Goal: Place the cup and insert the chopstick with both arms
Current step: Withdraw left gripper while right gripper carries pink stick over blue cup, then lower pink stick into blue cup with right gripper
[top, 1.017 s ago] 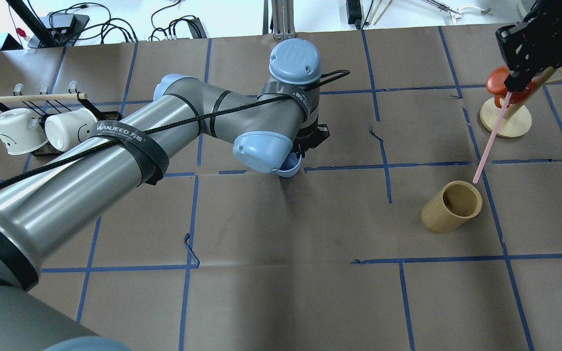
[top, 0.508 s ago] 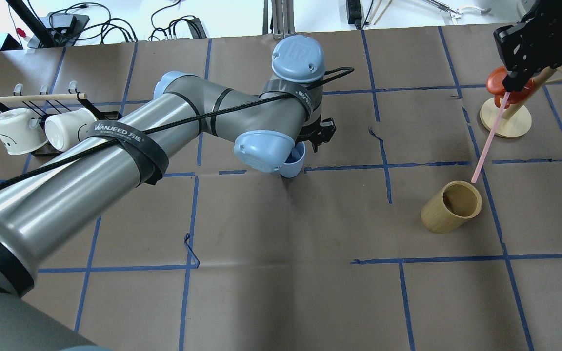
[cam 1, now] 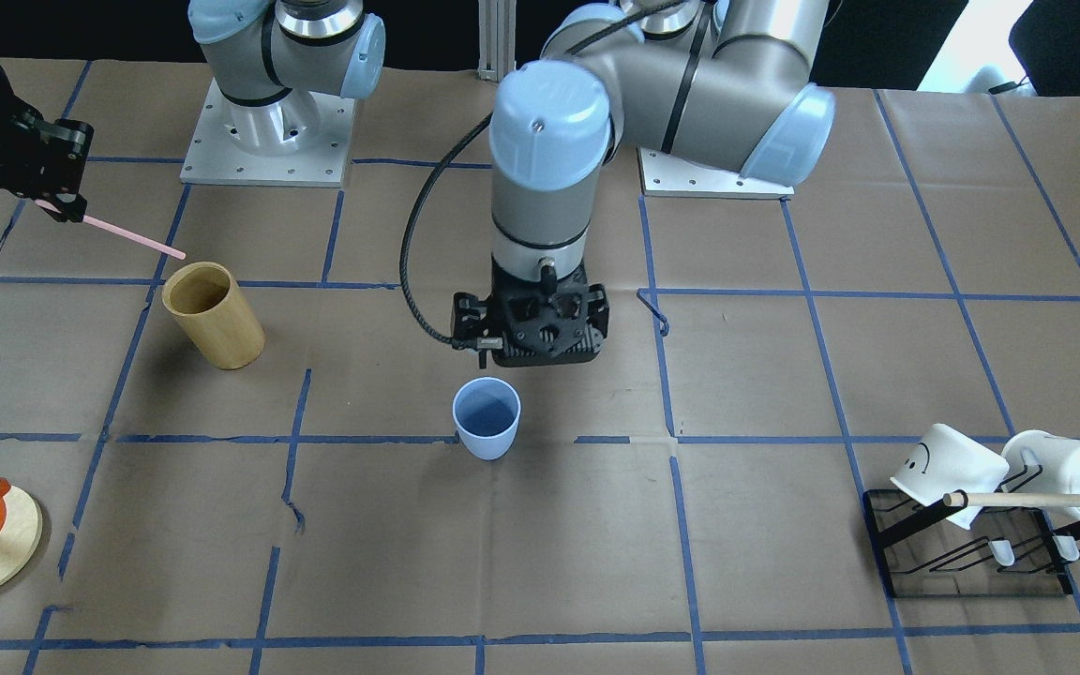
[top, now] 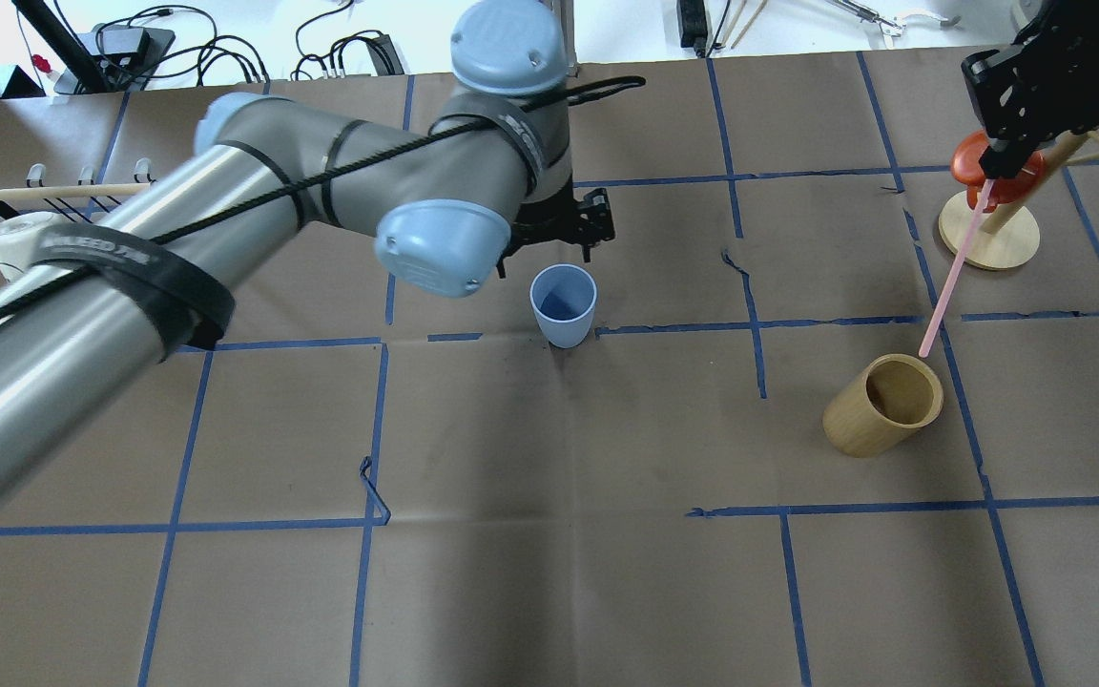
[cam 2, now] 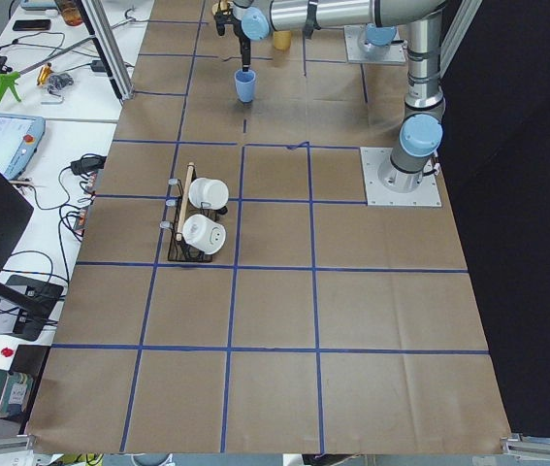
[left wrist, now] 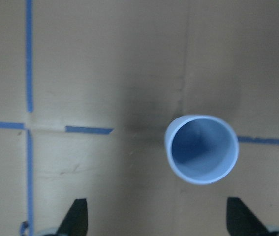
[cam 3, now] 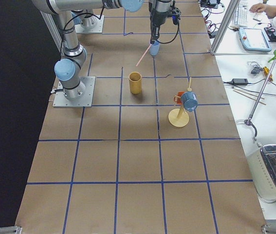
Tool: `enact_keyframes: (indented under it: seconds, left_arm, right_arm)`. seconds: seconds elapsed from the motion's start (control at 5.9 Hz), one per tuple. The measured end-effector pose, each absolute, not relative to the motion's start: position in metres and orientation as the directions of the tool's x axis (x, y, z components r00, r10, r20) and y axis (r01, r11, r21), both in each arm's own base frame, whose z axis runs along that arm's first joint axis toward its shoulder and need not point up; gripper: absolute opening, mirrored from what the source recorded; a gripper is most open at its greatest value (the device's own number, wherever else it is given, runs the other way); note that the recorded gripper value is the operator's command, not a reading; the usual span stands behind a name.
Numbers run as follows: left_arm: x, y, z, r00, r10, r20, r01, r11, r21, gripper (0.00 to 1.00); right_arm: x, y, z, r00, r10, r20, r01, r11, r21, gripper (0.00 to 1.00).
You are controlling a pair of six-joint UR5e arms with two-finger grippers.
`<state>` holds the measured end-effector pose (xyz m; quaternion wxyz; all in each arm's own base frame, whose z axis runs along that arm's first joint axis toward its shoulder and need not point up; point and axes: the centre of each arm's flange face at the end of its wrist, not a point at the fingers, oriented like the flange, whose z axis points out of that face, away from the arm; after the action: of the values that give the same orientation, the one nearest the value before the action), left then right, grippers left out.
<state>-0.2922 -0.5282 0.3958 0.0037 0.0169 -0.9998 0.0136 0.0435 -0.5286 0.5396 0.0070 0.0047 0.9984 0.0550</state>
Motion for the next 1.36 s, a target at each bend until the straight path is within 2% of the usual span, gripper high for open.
enact_keyframes:
  seconds: [0.34, 0.68, 1.02, 1.36]
  left_arm:
    - [-0.213, -0.505, 0.464, -0.998, 0.062, 0.007, 0.062, 0.998, -0.006, 0.99]
    - [-0.194, -0.487, 0.508, -0.998, 0.065, 0.013, 0.064, 0.996, -0.056, 0.99]
    - [-0.188, -0.480, 0.509, -0.998, 0.060, 0.014, 0.059, 0.997, -0.049, 0.99]
    - [-0.186, -0.472, 0.515, -0.998, 0.058, 0.010, 0.058, 0.997, -0.046, 0.99]
  right_arm:
    - [0.124, -0.551, 0.532, -0.999, 0.043, 0.007, 0.044, 0.997, 0.066, 0.07]
    - [0.237, -0.578, 0.535, -0.994, 0.111, 0.007, 0.111, 0.994, 0.020, 0.07]
    - [0.324, -0.601, 0.527, -0.983, 0.178, -0.037, 0.178, 0.984, 0.006, 0.06]
    - [0.354, -0.622, 0.487, -0.983, 0.178, -0.032, 0.178, 0.984, 0.030, 0.06]
